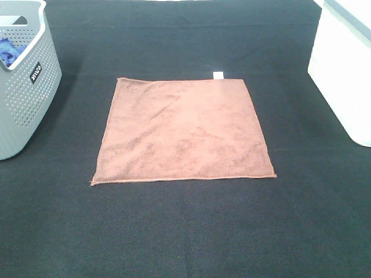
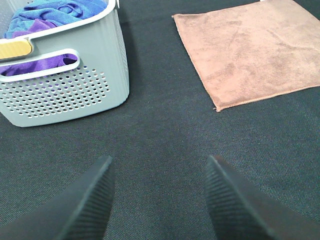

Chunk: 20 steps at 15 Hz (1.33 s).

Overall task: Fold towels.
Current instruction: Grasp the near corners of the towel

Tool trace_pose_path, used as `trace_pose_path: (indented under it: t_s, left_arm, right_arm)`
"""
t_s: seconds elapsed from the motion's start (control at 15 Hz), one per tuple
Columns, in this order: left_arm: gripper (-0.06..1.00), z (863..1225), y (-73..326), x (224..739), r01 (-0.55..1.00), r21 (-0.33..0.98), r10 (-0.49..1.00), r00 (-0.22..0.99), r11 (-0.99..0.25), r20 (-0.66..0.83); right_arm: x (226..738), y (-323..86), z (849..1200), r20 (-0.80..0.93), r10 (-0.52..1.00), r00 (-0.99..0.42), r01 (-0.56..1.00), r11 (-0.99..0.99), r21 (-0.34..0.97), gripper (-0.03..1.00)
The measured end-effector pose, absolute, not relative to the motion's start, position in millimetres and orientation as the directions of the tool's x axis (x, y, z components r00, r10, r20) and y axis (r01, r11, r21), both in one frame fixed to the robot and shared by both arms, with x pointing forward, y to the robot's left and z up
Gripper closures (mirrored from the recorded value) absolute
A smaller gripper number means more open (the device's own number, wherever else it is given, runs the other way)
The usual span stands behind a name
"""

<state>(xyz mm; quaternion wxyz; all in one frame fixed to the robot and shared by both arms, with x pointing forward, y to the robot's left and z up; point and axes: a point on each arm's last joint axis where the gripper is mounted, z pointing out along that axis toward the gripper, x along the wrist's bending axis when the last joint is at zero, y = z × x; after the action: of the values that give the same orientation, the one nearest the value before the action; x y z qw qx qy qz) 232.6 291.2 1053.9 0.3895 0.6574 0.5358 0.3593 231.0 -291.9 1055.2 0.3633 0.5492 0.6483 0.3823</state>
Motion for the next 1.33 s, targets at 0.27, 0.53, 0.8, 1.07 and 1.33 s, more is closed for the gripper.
trace_pose_path:
  t_s: [0.27, 0.53, 0.8, 1.07, 1.33]
  left_arm:
    - [0.41, 1053.9, 291.2, 232.6, 0.425, 0.897, 0.984, 0.168, -0.123, 0.055]
    - [0.41, 1053.9, 291.2, 232.6, 0.425, 0.897, 0.984, 0.168, -0.123, 0.055]
    - [0.41, 1066.5, 291.7, 234.0, 0.326, 0.939, 0.986, 0.151, -0.109, 0.062]
    - [0.41, 1088.7, 289.1, 280.8, 0.180, 0.981, 0.987, 0.128, 0.070, -0.094]
    - [0.41, 1072.4, 285.1, 347.0, 0.413, 0.890, 0.966, 0.082, 0.190, -0.245]
  right_arm:
    - [231.0, -292.2, 1055.2, -0.054, 0.990, -0.131, 0.434, 0.106, 0.894, 0.13]
    - [231.0, -292.2, 1055.2, -0.054, 0.990, -0.131, 0.434, 0.106, 0.894, 0.13]
    - [233.9, -291.9, 1060.2, -0.047, 0.991, -0.127, 0.410, 0.096, 0.907, 0.13]
    - [290.0, -292.0, 1079.7, -0.013, 0.995, -0.094, 0.392, 0.049, 0.919, 0.13]
    - [366.4, -291.3, 1076.4, 0.002, 0.997, -0.077, 0.522, 0.039, 0.852, 0.22]
